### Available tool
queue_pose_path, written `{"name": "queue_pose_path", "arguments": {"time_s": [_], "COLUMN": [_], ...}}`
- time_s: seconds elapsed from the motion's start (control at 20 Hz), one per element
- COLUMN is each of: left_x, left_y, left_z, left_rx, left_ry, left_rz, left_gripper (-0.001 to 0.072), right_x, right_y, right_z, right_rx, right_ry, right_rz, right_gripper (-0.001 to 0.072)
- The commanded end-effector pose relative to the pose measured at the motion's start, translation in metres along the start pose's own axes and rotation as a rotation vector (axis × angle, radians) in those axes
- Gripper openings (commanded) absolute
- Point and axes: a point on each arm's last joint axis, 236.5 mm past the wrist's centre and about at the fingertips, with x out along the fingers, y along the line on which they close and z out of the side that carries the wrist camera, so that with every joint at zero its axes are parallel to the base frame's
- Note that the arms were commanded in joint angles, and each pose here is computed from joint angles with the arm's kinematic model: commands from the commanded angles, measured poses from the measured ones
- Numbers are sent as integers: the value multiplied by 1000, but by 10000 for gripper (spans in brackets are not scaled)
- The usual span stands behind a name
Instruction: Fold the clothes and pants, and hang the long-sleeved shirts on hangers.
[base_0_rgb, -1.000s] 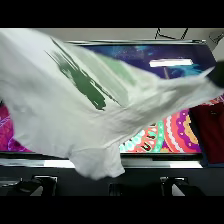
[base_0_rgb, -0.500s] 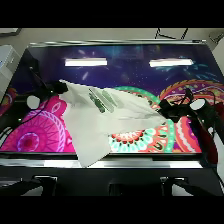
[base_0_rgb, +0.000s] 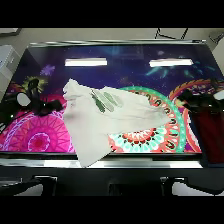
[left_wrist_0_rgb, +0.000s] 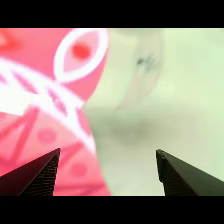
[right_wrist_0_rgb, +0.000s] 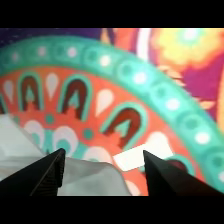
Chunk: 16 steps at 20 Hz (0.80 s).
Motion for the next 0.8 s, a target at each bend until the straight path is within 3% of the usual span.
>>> {"name": "queue_pose_path", "arguments": {"time_s": [0.0,0.15,0.2,0.45,0.5,0.55,0.6,0.65,0.75], "left_x": [0,30,38,56,58,59,58,57,52], "left_y": [20,-21,-28,-56,-59,-61,-62,-63,-65], "left_z": [-122,-157,-157,-133,-132,-131,-131,-130,-128], "left_rx": [-73,-145,-168,-230,-232,-234,-238,-234,-225], "left_ry": [450,446,418,269,258,251,250,249,236], "left_rz": [-71,-276,-309,-379,-372,-369,-369,-371,-379], "left_gripper": [710,684,615,573,403,148,23,23,22], "right_x": [-28,-20,-18,-9,-4,3,12,21,37], "right_y": [-75,-83,-80,-71,-70,-67,-61,-53,-37], "right_z": [-26,-66,-74,-103,-112,-121,-127,-131,-135], "right_rx": [101,103,117,135,124,98,65,34,-16], "right_ry": [175,304,323,401,417,429,431,421,408], "right_rz": [-92,-76,-59,5,1,-2,-3,-5,-3], "right_gripper": [572,572,572,572,572,575,596,634,642]}}
